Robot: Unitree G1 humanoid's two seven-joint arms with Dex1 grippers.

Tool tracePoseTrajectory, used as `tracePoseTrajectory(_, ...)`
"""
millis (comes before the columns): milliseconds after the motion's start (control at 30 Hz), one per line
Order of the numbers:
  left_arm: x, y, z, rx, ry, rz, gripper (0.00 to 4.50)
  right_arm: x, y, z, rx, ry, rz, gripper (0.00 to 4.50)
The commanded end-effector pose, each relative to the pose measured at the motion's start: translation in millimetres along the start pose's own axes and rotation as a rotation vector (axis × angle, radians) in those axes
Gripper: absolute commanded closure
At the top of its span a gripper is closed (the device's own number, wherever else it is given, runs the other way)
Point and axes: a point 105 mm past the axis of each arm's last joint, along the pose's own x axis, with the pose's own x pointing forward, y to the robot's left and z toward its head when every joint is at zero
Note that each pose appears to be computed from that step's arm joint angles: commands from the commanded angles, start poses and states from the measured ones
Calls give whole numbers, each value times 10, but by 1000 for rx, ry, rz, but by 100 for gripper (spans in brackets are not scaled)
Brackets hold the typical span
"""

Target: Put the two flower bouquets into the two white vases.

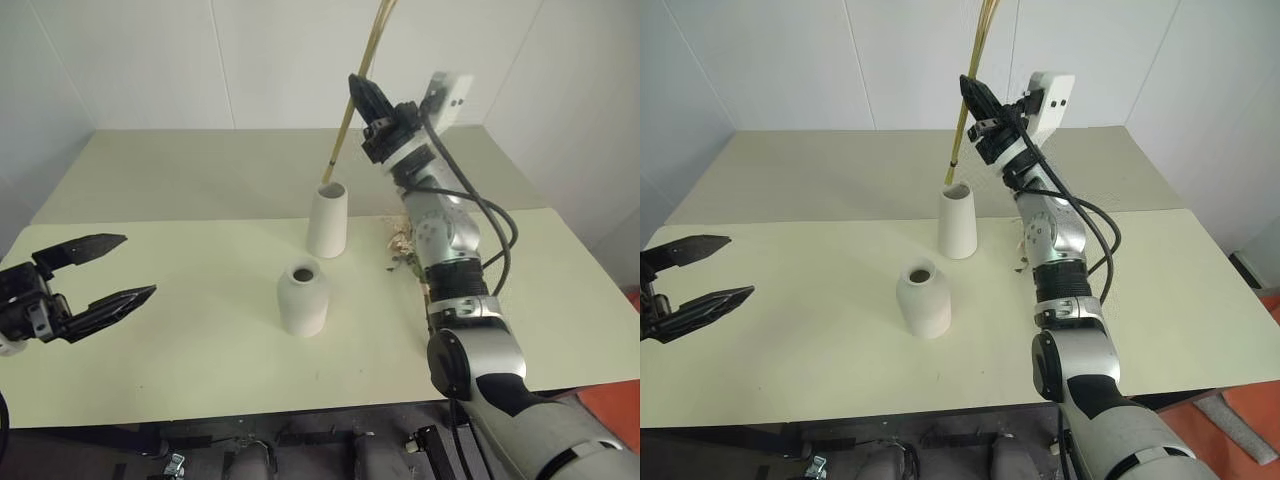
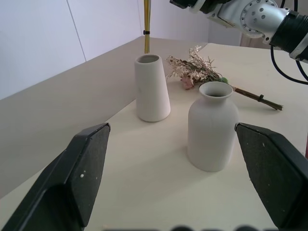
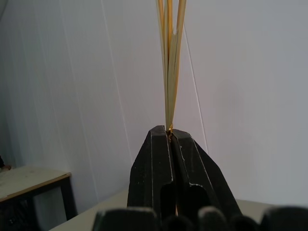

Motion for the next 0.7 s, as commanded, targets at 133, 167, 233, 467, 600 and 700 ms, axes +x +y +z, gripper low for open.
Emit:
tracePoseTrajectory(133,-22,-16,115,48,-9,5,0,41,80,-21,-90,-17,64,447)
tracePoseTrajectory(167,-25,-15,114,48,-8,6,0,34,76,-58,-94,-5,64,447)
tracePoseTrajectory(233,-30,-13,112,48,-6,7,0,25,74,-116,-100,10,65,447)
tracePoseTrajectory(467,-46,-13,117,54,-1,13,0,-57,95,-386,-120,86,79,423)
tracePoseTrajectory(600,-56,-18,121,58,1,17,0,-125,105,-439,-103,95,100,305)
tracePoseTrajectory(700,-50,-27,124,68,8,12,0,-188,120,-476,-107,108,115,203)
